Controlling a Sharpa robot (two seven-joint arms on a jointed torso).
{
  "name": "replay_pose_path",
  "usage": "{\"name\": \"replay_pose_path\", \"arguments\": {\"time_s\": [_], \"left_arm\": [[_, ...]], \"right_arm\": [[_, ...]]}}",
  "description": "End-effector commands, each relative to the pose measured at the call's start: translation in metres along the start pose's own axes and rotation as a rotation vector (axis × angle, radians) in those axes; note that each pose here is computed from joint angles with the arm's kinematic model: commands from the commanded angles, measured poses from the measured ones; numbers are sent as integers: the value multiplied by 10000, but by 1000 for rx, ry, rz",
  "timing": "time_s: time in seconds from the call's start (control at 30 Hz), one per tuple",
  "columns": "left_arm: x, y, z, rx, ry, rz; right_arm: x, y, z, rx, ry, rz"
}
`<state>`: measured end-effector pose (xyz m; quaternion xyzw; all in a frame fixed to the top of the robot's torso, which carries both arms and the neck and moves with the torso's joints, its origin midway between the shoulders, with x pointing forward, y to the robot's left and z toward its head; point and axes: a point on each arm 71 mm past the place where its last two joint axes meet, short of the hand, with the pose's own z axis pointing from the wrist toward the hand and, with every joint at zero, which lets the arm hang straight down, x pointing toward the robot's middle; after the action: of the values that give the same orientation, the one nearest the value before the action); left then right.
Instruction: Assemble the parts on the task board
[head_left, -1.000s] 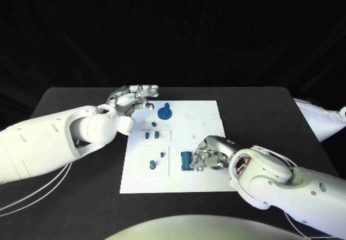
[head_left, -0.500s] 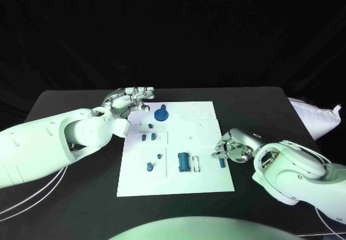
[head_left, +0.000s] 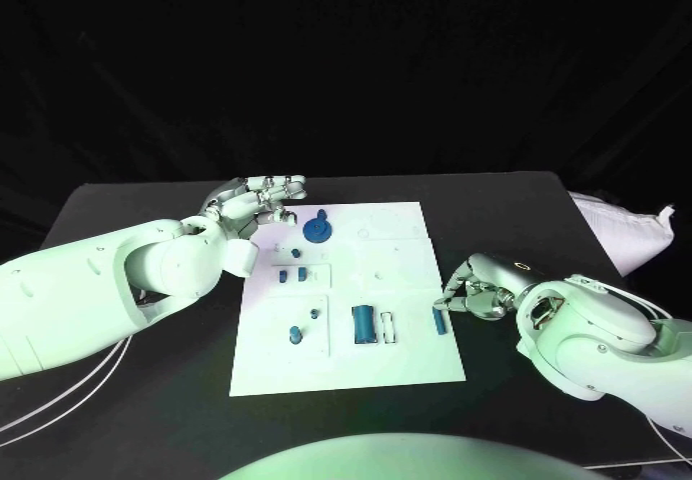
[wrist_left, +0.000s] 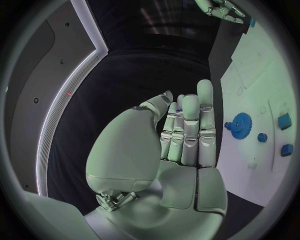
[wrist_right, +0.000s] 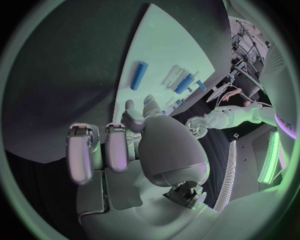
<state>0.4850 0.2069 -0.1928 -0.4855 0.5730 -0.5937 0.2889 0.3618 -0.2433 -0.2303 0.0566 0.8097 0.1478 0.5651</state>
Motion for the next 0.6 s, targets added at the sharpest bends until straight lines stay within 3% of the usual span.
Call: {"name": "replay_pose_path", "arguments": {"time_s": [0.03, 0.6], "left_arm": [[26, -2, 2, 4, 22, -4], [13, -2, 0, 3, 20, -3]], "right_arm": [[70, 12, 8, -13, 51, -86], [195, 42, 46, -24, 89, -148]]}}
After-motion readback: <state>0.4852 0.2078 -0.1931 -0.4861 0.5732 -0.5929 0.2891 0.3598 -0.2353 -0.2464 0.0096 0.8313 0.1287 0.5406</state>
